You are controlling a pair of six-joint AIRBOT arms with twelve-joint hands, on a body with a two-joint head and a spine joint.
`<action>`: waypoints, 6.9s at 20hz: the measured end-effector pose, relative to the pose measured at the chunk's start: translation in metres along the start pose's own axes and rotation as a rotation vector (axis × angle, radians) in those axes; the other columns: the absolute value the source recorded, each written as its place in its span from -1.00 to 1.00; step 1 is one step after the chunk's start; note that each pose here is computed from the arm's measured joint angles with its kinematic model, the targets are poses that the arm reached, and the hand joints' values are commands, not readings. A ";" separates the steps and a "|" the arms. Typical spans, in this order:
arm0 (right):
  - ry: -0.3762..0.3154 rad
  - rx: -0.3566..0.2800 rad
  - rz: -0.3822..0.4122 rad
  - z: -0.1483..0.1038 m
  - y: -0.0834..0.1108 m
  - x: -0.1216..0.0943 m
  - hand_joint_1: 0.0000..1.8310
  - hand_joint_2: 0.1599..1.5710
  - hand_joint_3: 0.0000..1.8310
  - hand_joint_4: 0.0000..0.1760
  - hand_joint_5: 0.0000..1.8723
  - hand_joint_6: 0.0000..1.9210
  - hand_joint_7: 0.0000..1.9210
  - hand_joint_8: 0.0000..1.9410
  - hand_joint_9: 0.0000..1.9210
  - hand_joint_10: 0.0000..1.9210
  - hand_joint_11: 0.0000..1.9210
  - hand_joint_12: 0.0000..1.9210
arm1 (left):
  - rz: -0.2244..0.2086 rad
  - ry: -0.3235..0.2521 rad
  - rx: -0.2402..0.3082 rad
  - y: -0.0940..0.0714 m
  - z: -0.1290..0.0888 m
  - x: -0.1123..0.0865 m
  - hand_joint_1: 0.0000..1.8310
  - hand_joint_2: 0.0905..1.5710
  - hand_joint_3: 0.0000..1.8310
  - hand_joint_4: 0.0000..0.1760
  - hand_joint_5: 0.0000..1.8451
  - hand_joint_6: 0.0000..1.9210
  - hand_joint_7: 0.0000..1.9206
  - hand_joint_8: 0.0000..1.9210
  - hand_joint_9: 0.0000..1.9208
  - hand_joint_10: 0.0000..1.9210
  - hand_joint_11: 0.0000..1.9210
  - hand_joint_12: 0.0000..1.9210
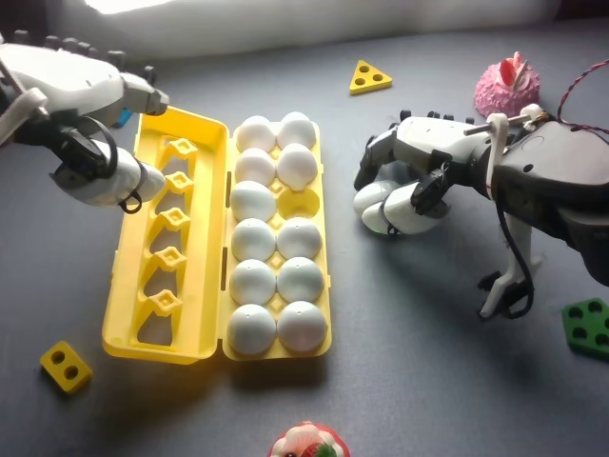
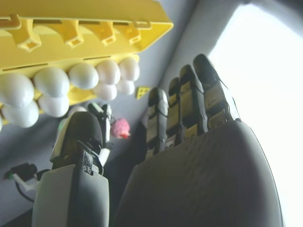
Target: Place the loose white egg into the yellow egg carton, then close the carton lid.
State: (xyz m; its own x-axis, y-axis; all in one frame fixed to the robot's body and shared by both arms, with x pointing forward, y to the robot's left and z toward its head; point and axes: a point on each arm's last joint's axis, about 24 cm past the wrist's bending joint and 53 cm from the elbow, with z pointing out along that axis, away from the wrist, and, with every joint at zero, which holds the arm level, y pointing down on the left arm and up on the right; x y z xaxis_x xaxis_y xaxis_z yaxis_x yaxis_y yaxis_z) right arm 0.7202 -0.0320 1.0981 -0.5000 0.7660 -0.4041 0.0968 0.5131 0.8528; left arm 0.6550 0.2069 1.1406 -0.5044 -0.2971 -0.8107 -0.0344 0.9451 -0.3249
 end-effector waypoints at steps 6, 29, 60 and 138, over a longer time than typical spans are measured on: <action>-0.001 0.000 0.000 0.000 0.000 0.000 0.23 0.44 -1.00 -1.00 -0.08 0.20 -0.41 -0.98 -0.66 -0.98 -1.00 -0.13 | -0.005 -0.010 0.022 -0.001 0.000 -0.006 -0.49 0.65 -1.00 -0.57 -0.76 -0.99 -0.86 -0.99 -0.83 -1.00 -1.00 -0.32; 0.037 -0.306 0.245 -0.017 0.084 0.022 0.23 0.43 -1.00 -1.00 -0.07 0.20 -0.37 -1.00 -0.64 -1.00 -1.00 -0.11 | -0.100 0.008 -0.038 0.024 0.008 -0.011 -0.53 0.65 -1.00 -0.48 -0.77 -1.00 -0.86 -1.00 -0.81 -0.99 -1.00 -0.33; -0.009 -0.327 0.318 0.006 0.058 0.031 0.08 0.57 -1.00 -1.00 -0.26 0.48 -0.51 -1.00 -0.68 -1.00 -1.00 0.05 | -0.121 0.010 -0.059 0.031 0.009 -0.012 -0.50 0.66 -1.00 -0.48 -0.81 -1.00 -0.89 -1.00 -0.86 -1.00 -1.00 -0.33; -0.172 -0.225 -0.194 -0.145 0.006 -0.135 -0.66 0.30 -1.00 -1.00 -0.78 -1.00 -0.74 -1.00 -0.76 -0.99 -1.00 -0.24 | -1.369 0.001 -0.454 0.070 0.017 0.077 -0.59 0.65 -1.00 -0.64 -0.42 -0.99 -0.33 -0.96 -0.68 -0.19 -1.00 0.64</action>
State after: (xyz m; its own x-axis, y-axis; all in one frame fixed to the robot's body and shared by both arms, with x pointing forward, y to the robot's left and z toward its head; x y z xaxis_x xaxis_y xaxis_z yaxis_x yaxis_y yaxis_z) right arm 0.6635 -0.1883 1.2061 -0.3366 0.7264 -0.5992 -0.1879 0.5717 0.7987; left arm 0.6287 0.2481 1.0471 0.1485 -0.9889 0.0060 -0.7490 -0.1164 -0.6523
